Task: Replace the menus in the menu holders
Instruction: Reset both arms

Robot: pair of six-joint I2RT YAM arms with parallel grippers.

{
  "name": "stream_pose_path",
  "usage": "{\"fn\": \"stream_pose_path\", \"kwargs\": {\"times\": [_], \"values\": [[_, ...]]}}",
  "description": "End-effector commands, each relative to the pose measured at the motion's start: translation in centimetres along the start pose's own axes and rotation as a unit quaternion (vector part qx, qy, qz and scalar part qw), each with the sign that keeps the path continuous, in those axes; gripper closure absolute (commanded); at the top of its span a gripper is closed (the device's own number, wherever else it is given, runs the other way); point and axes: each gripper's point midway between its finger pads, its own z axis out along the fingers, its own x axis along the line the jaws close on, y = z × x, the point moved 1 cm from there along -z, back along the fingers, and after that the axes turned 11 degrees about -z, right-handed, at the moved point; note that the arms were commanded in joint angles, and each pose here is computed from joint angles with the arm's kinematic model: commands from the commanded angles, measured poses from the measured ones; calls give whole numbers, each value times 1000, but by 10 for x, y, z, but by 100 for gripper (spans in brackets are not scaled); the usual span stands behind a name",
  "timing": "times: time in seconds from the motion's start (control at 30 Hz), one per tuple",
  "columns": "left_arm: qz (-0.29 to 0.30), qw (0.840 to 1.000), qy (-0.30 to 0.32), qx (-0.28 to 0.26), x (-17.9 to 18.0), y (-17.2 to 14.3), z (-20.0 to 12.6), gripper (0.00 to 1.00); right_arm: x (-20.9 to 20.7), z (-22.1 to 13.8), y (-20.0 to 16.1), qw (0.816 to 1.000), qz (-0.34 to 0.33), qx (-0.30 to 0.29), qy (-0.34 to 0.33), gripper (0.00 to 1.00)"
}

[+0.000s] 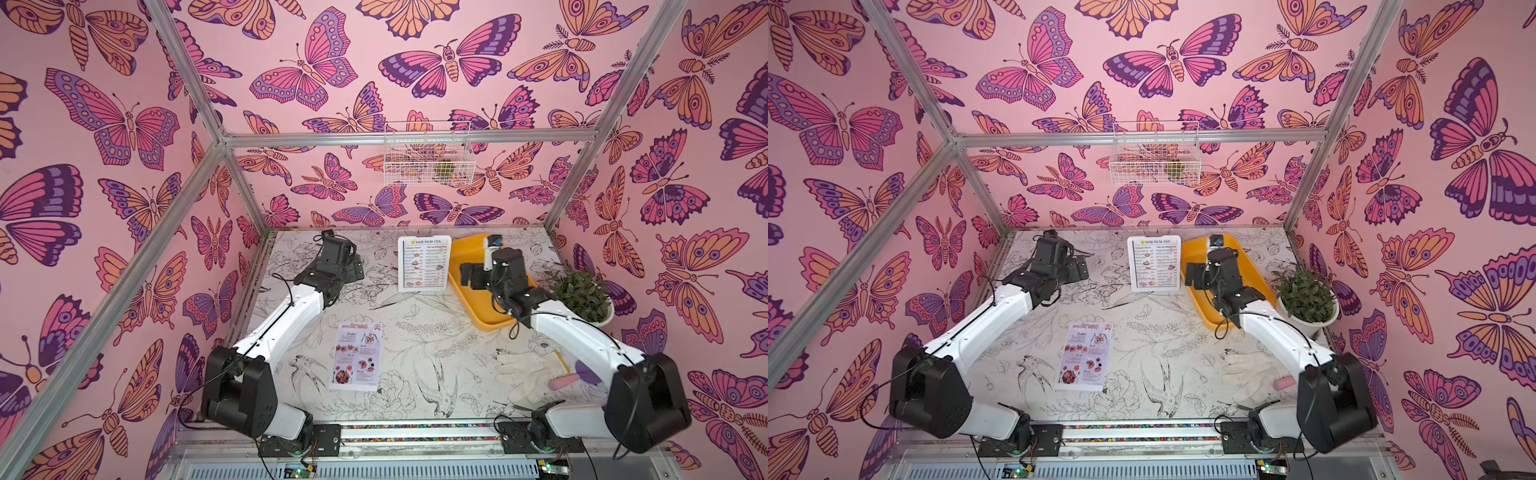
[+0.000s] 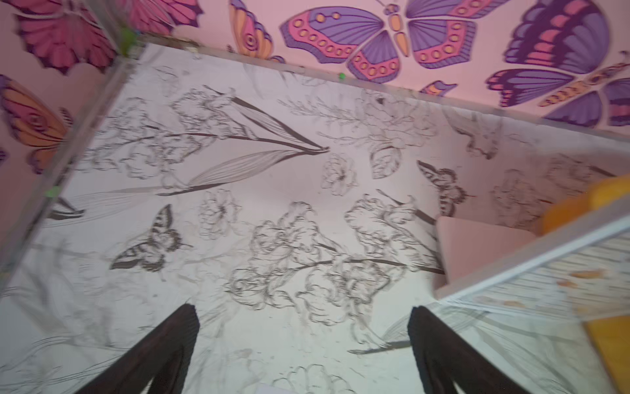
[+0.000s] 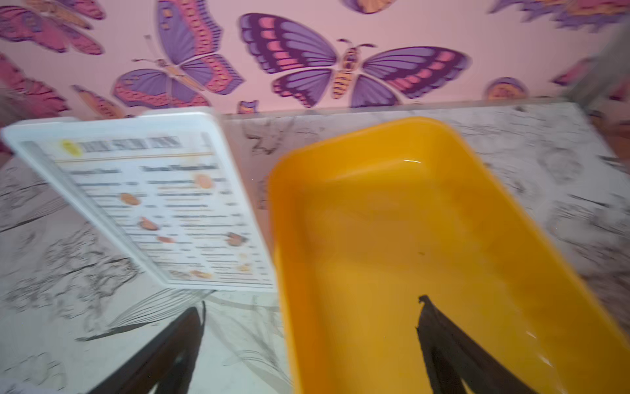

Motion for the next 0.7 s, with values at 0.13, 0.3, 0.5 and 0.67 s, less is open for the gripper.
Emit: {"fn": "stream_pose_path", "kwargs": {"times": [0.13, 0.3, 0.5, 0.67], "values": [[76, 987, 68, -127, 111, -38, 22, 0, -100, -32, -79, 980, 4, -50, -193, 1], [83, 988, 5, -133, 92, -53, 58, 0, -117, -7, -96, 979, 23, -78, -188, 0], [57, 979, 6, -196, 110, -55, 58, 0, -100, 39, -101, 987, -24, -91, -132, 0], [59, 980, 6, -192, 110, -55, 56, 0, -105, 43, -101, 987, -14, -78, -138, 1]]}}
